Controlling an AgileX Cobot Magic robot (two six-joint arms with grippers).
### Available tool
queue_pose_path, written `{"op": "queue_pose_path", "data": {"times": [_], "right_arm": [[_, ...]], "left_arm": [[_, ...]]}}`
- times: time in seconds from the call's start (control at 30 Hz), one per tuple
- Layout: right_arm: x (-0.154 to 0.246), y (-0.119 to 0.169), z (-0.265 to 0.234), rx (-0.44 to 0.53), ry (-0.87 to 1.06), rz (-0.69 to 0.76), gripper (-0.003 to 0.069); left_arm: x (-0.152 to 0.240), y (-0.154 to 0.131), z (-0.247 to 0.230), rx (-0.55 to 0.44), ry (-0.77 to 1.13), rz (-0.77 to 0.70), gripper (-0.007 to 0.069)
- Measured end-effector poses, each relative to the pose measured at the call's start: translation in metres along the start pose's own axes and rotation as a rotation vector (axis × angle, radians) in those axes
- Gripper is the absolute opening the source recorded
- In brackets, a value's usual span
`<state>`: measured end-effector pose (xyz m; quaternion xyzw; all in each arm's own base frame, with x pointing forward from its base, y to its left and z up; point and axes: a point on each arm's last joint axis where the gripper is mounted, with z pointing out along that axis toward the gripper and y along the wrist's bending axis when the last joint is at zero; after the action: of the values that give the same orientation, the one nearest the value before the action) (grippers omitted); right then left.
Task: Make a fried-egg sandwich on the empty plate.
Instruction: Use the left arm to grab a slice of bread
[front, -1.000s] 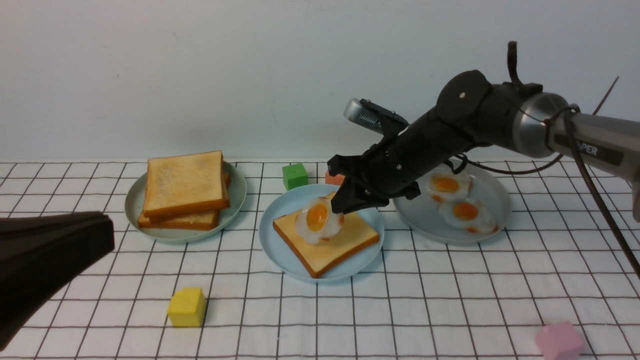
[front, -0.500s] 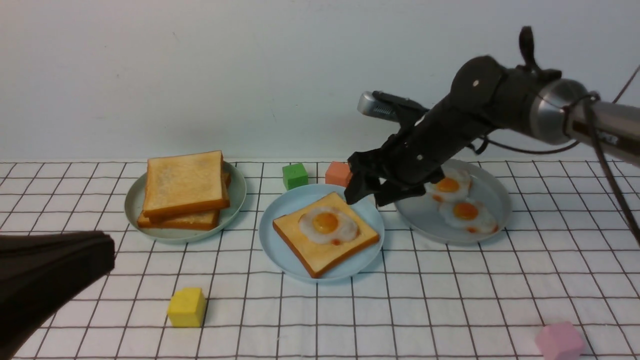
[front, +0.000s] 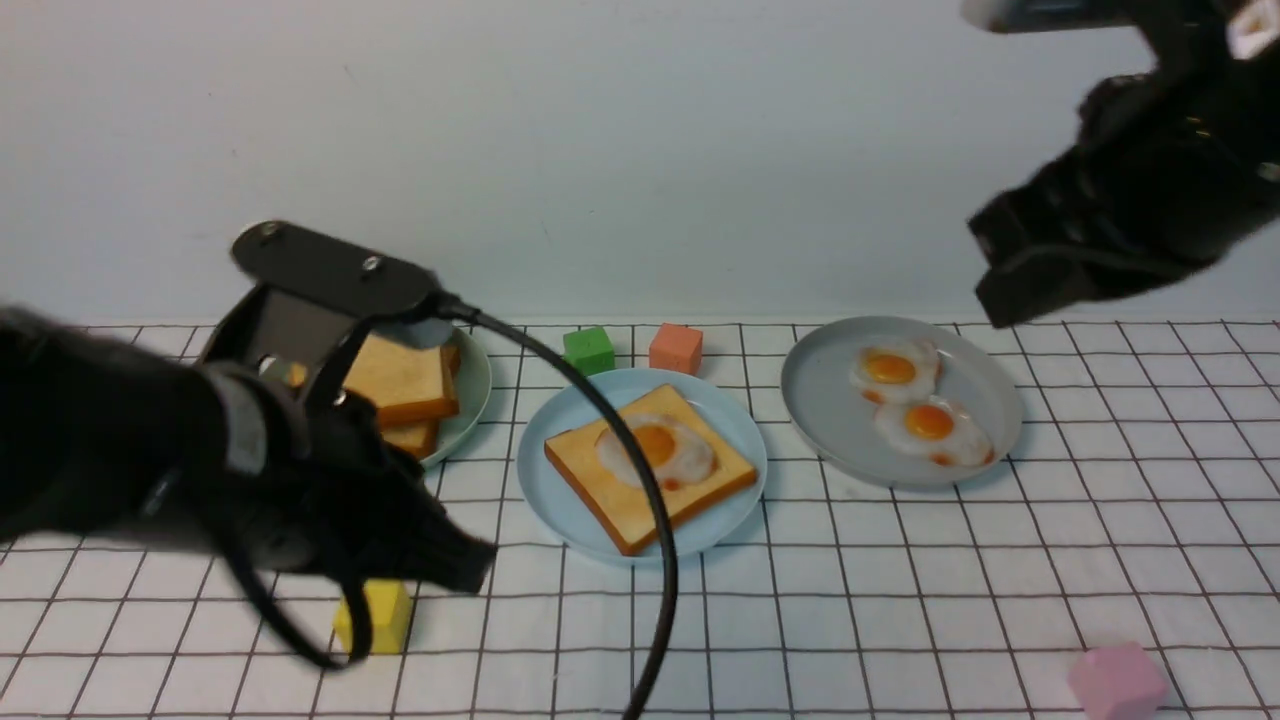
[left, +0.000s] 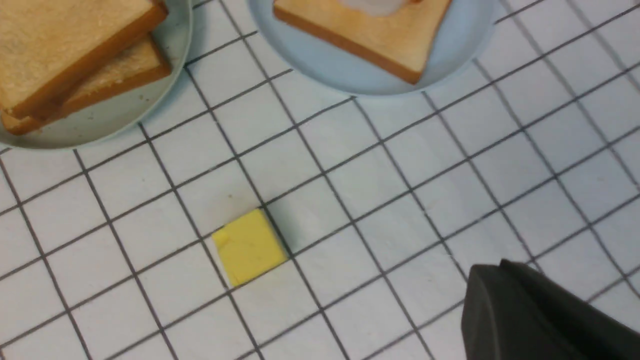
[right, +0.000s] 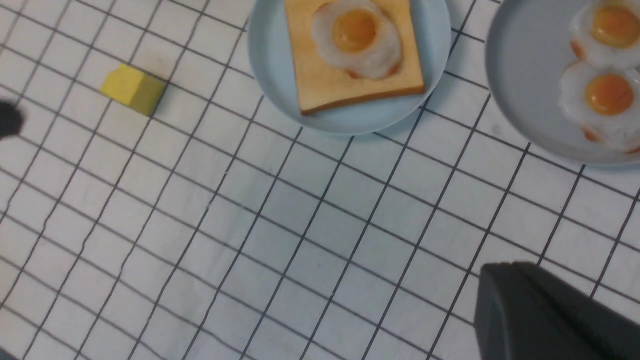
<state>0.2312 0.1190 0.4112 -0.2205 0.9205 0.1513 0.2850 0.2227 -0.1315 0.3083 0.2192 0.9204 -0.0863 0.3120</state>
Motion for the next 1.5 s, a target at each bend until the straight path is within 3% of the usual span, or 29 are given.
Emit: {"op": "queue_pose_path", "data": {"times": [0.27,0.37,0.53,0.67,0.73,0.83,0.97,1.17,1.3,1.43,1.5], "right_arm": [[0.075,0.016,-0.040,-0.021,-0.088,-0.066,0.0003],[0.094,0.017,-0.051,-0.016,-0.160,-0.108,0.0003],[0.101,0.017,-0.055,-0.014,-0.184,-0.116,0.0003],[0.102,0.017,-0.054,-0.014,-0.170,-0.117,0.0003],[0.103,0.017,-0.054,-0.014,-0.163,-0.131,0.0003],[0.103,0.017,-0.054,-0.013,-0.162,-0.140,0.0003],[0.103,0.017,-0.054,-0.017,-0.161,-0.139,0.0004],[0.103,0.017,-0.054,-0.019,-0.162,-0.139,0.0006],[0.103,0.019,-0.054,-0.041,-0.163,-0.129,0.0006],[0.103,0.021,-0.054,-0.061,-0.164,-0.121,0.0006],[0.103,0.022,-0.054,-0.068,-0.165,-0.118,0.0008]], "left_arm": [[-0.050,0.069,0.052,-0.031,0.042,-0.031,-0.0013],[-0.065,0.102,0.079,-0.090,0.076,0.069,-0.0013],[-0.067,0.116,0.113,-0.132,0.137,0.163,0.0000],[-0.065,0.126,0.137,-0.176,0.191,0.241,0.0106],[-0.063,0.129,0.142,-0.188,0.207,0.289,0.0230],[-0.063,0.130,0.146,-0.191,0.212,0.348,0.0337],[-0.062,0.132,0.160,-0.186,0.213,0.421,0.0386],[-0.053,0.137,0.188,-0.191,0.229,0.495,0.0372],[-0.053,0.138,0.192,-0.204,0.219,0.489,0.0317],[-0.053,0.139,0.192,-0.212,0.210,0.467,0.0216],[-0.054,0.139,0.192,-0.215,0.210,0.468,0.0125]]}}
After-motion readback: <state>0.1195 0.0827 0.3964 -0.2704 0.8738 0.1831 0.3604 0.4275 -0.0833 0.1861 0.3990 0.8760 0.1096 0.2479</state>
